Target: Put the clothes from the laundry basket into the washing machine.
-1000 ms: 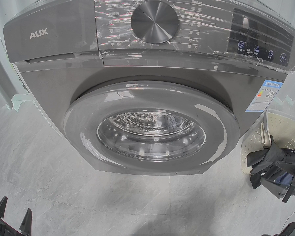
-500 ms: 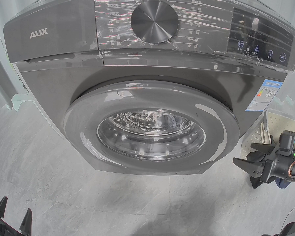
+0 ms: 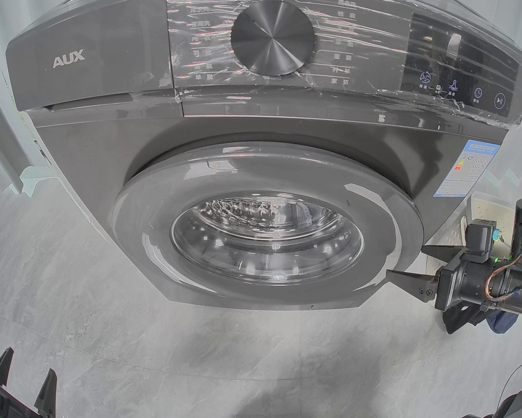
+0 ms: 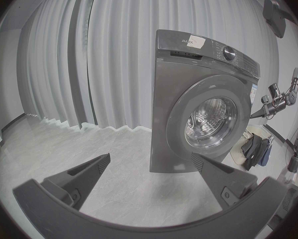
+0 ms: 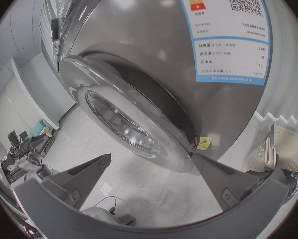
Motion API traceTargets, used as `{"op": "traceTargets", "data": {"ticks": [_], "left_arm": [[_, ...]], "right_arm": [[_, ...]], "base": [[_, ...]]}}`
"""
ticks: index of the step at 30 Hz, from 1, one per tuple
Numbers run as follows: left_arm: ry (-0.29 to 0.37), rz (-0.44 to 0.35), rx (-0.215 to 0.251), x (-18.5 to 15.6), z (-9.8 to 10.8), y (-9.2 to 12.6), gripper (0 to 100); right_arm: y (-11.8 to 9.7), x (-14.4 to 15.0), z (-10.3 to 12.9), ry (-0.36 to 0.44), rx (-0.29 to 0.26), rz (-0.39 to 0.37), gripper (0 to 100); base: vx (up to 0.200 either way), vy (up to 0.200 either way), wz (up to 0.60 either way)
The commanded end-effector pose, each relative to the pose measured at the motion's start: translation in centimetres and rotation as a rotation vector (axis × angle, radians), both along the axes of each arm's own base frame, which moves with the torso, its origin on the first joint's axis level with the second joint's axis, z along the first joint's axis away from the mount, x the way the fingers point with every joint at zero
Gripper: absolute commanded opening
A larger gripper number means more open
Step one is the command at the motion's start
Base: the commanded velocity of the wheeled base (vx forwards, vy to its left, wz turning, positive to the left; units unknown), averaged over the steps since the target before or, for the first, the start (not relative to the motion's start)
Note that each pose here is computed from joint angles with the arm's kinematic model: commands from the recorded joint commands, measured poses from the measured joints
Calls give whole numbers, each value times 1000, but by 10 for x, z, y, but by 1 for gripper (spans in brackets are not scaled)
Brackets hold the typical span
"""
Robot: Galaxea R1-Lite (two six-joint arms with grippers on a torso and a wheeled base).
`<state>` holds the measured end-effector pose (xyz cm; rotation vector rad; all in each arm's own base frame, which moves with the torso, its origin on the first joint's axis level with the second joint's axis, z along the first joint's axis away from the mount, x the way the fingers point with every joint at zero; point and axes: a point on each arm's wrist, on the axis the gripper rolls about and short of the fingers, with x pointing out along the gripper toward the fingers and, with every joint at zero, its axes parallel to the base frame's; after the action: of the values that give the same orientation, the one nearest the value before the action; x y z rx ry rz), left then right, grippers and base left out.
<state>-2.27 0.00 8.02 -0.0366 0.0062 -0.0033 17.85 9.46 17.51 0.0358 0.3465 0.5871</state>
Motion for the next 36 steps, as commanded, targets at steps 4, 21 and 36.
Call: {"op": "traceTargets", "data": {"ticks": [4, 21, 36], "left_arm": [[9, 0, 0, 1, -4, 0, 100], [9, 0, 0, 1, -4, 0, 100], [9, 0, 0, 1, -4, 0, 100]], "right_arm": [[-3, -18, -14, 38, -20, 40, 100], [-16, 14, -3, 13, -14, -89, 100], [11, 20, -12, 40, -19, 25, 100]], "base": [[0, 0, 0], [0, 0, 0], [0, 0, 0]]}}
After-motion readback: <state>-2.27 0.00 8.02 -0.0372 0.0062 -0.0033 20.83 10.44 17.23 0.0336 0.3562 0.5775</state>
